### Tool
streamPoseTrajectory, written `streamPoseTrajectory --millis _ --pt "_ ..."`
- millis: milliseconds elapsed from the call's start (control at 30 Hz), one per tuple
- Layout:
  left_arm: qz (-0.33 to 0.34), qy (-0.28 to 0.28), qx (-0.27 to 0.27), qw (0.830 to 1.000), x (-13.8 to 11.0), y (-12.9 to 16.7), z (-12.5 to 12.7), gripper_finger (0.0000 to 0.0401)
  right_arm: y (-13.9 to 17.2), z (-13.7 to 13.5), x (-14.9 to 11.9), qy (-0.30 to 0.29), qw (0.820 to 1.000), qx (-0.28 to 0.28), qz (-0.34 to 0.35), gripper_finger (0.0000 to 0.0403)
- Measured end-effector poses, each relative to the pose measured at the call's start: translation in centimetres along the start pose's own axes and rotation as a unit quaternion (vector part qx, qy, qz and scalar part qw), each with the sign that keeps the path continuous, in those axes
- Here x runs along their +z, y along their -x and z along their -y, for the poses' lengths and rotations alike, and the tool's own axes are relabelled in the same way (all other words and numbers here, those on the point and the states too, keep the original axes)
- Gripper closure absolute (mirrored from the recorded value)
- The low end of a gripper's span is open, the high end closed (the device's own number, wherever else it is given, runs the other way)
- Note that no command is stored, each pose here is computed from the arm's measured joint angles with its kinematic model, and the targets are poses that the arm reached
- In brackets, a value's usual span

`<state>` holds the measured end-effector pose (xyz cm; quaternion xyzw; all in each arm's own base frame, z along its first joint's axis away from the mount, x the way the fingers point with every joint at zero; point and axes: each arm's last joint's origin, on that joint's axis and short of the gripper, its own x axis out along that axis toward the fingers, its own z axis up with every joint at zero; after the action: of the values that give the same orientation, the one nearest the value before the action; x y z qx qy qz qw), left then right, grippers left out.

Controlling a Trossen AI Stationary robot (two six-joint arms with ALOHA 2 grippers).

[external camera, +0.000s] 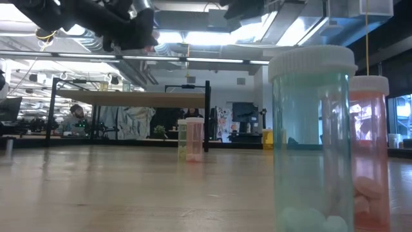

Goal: Pick and place medicine bottles onto shelf by color
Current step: Put the top right small red pill bottle on the shelf

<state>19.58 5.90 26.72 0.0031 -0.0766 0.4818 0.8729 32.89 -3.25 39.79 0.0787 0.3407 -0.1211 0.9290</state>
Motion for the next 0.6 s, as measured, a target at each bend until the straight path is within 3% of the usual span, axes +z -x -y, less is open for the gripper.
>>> streamPoseTrajectory --millis 433,600 --pt "-0.03 -0.021 0.038 0.999 -2.0 -0.4 0.4 0.0294 0.0 0.0 0.0 0.0 1.0 0.0 0.0 0.0182" --pt "-0.038 0.006 0.058 0.998 -4.0 0.6 -0.3 0.0294 0.0 0.0 0.0 0.0 1.0 0.001 -0.001 0.0182"
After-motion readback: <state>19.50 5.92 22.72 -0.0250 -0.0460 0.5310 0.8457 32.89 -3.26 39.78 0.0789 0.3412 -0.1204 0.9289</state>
